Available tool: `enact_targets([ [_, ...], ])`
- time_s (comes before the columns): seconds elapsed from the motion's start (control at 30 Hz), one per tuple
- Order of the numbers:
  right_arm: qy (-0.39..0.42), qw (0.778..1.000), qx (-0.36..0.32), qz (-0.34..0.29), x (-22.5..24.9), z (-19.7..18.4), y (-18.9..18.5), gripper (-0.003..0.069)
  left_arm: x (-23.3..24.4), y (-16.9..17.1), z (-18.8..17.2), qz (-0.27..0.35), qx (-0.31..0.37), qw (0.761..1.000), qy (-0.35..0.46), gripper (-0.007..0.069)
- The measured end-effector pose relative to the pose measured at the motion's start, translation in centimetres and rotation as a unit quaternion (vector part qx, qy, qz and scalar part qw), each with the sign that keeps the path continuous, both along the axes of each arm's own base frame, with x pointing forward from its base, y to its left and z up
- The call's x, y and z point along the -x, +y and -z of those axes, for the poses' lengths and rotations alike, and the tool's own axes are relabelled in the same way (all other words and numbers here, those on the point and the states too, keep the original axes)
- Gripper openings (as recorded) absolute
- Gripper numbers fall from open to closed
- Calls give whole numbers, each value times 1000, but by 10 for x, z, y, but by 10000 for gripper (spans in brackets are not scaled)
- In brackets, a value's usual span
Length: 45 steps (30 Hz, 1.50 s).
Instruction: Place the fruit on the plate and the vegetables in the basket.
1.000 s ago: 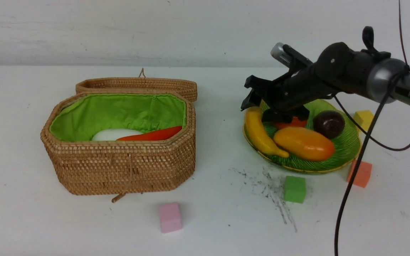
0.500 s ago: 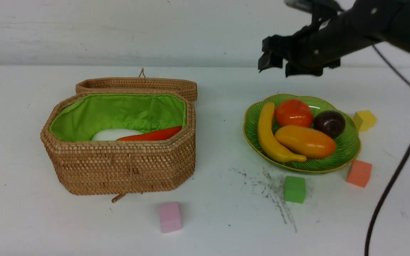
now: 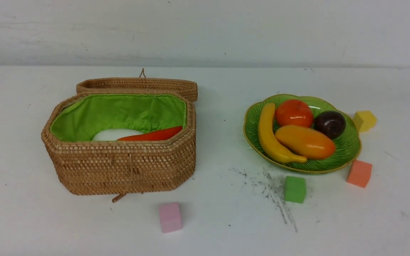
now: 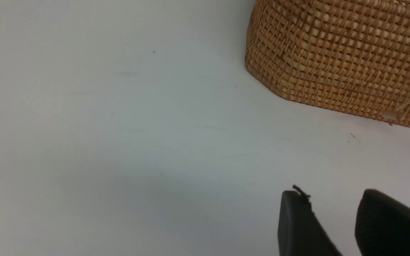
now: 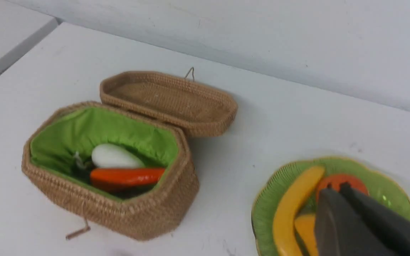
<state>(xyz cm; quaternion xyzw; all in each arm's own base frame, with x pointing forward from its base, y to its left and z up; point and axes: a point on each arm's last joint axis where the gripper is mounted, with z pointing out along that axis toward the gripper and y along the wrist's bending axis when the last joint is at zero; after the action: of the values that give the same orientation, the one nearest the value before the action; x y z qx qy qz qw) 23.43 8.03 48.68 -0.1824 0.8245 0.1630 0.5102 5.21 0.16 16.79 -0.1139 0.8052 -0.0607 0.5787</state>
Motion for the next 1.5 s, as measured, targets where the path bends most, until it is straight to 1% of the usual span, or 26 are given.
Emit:
enact_targets([
  [0.13,-13,999,-4,40,32,38,-14,-8,0,0,0,0,0,1000,0,239],
  [0.17,-14,999,-5,44,35,43,-16,-8,0,0,0,0,0,1000,0,239],
  [0.2,-29,998,-12,61,48,61,-21,-8,0,0,0,0,0,1000,0,239],
  [0.4,-108,987,-48,107,95,125,-40,-6,0,0,0,0,0,1000,0,239],
  [0.63,-168,973,-74,137,120,173,-51,-3,0,0,0,0,0,1000,0,239],
  [0.73,-191,968,-82,143,124,177,-54,-1,0,0,0,0,0,1000,0,239],
  [0.83,-197,966,-84,145,125,180,-55,1,0,0,0,0,0,1000,0,239],
  [1.1,-178,971,-77,143,125,187,-54,5,0,0,0,0,0,1000,0,239],
  [1.5,-176,971,-76,142,125,187,-54,15,0,0,0,0,0,1000,0,239],
])
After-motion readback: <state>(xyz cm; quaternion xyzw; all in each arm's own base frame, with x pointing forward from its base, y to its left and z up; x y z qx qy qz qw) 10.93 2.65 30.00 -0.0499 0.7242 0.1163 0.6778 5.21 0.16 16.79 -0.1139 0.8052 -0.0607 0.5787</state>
